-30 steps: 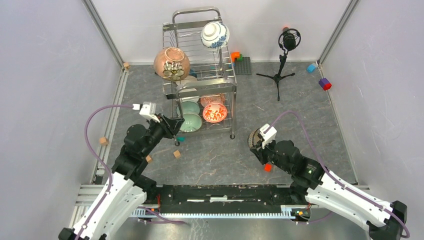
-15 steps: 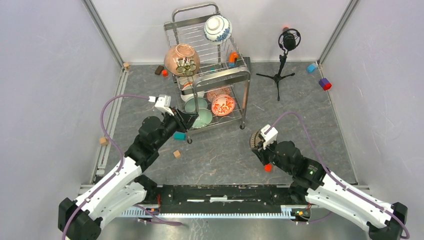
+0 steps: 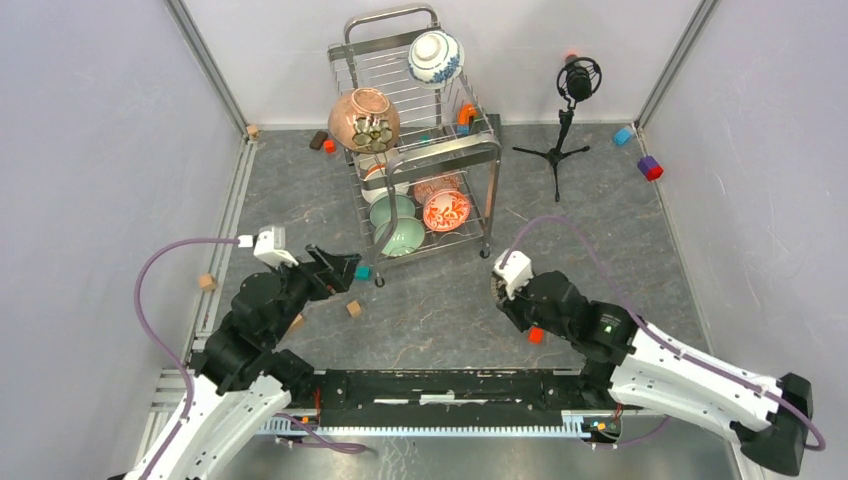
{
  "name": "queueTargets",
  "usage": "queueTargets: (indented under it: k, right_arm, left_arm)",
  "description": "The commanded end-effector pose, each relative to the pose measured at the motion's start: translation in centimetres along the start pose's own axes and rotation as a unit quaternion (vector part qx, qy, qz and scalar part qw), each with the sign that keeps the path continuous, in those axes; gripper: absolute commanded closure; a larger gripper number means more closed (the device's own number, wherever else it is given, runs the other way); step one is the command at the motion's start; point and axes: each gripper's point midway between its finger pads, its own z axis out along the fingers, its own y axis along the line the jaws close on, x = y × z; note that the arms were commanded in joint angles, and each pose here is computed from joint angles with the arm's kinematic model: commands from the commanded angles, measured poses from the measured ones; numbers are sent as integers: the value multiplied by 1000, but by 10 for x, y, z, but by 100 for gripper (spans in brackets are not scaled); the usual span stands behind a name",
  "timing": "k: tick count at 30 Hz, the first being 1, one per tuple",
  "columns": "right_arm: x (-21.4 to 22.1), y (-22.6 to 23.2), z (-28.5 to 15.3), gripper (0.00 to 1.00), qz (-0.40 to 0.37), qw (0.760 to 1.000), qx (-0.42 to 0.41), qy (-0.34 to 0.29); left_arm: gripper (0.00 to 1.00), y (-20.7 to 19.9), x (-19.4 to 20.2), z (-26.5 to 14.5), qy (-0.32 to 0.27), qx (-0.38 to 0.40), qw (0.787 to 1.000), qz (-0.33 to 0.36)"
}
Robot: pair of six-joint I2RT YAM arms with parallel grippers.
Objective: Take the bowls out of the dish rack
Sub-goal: Adjust the dish rack at the center of the board, then place the bowl at the center of the board.
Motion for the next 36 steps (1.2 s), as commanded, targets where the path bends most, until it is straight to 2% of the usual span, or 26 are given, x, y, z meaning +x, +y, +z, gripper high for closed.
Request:
queueTargets:
  k: [1,7,10,15,23,30,36]
  right_arm:
    - [-48,18,0,100,-58,998,-4,-40]
    - [-52,55,1,100,-175,985,-3,-3]
    - [-43,72,2,100,-236,971,-22,11]
    - [-25,94,5,100,-316,947,-48,35]
    - [-8,108,16,100,-346,935,-69,41]
    - [8,109,22,100,-346,934,-76,47]
    - [18,110,21,100,-358,929,-85,46]
  left_arm:
    - [0,28,16,-26,49,-85,994,-47]
    - [0,20,59,-31,129,-58,984,-110]
    - [0,0,78,-32,171,5,977,-130]
    - [0,6,99,-39,226,-6,968,-113]
    - [5,5,106,-38,244,-11,966,-89]
    - [4,2,110,-29,230,-38,972,-16]
    - [2,-19,131,-24,209,-20,977,33]
